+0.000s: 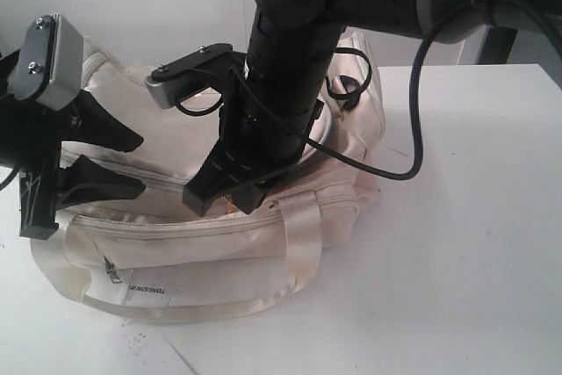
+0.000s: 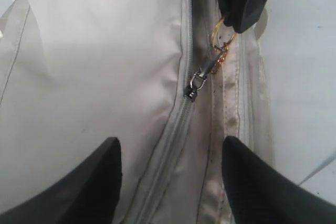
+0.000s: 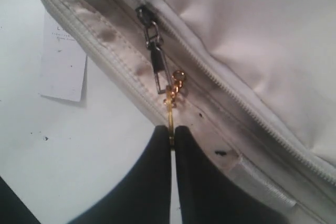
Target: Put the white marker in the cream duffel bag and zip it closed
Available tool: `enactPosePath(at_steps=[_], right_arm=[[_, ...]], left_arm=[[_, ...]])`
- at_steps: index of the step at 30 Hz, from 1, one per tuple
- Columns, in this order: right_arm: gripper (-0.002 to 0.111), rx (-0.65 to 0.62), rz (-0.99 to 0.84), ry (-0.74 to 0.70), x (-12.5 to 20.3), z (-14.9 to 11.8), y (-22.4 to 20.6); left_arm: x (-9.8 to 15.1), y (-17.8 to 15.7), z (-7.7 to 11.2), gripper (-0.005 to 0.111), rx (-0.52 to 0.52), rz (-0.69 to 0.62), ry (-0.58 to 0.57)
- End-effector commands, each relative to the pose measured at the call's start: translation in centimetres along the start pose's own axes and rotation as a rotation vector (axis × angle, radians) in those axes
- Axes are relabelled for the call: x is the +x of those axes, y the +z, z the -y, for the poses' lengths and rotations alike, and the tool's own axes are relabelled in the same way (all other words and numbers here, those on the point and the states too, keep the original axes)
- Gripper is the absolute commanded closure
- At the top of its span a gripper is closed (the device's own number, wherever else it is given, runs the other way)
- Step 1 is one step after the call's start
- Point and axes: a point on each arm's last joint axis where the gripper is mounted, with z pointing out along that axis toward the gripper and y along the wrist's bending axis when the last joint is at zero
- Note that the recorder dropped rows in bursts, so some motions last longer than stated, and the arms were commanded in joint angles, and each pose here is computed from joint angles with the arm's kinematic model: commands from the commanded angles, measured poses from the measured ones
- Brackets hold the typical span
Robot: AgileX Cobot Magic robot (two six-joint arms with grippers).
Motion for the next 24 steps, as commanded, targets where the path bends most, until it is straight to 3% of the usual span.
enactPosePath(at_steps=[1, 12, 15, 20, 24], right_arm=[[0.108, 0.008, 0.0, -0.007, 0.2, 0.2, -0.2], [0.108, 0.009, 0.006, -0.007, 0.1, 0.3, -0.2], [0.108, 0.011, 0.014, -0.007, 0.1, 0.3, -0.2], [0.108, 0.013, 0.022, -0.007, 0.0, 0.3, -0.2], [0.108, 0.013, 0.022, -0.007, 0.0, 0.3, -0.2]], left_arm=[[0.3, 1.0, 0.0, 0.047, 0.03, 0.029, -0.035], [1.7, 2.8, -0.9, 0.055, 0.028, 0.019, -0.123], [2.1, 3.2, -1.0, 0.065, 0.039, 0.012, -0.135], [2.1, 3.3, -1.0, 0.103, 0.036, 0.01, -0.133], [2.1, 3.2, -1.0, 0.107, 0.033, 0.01, -0.13]])
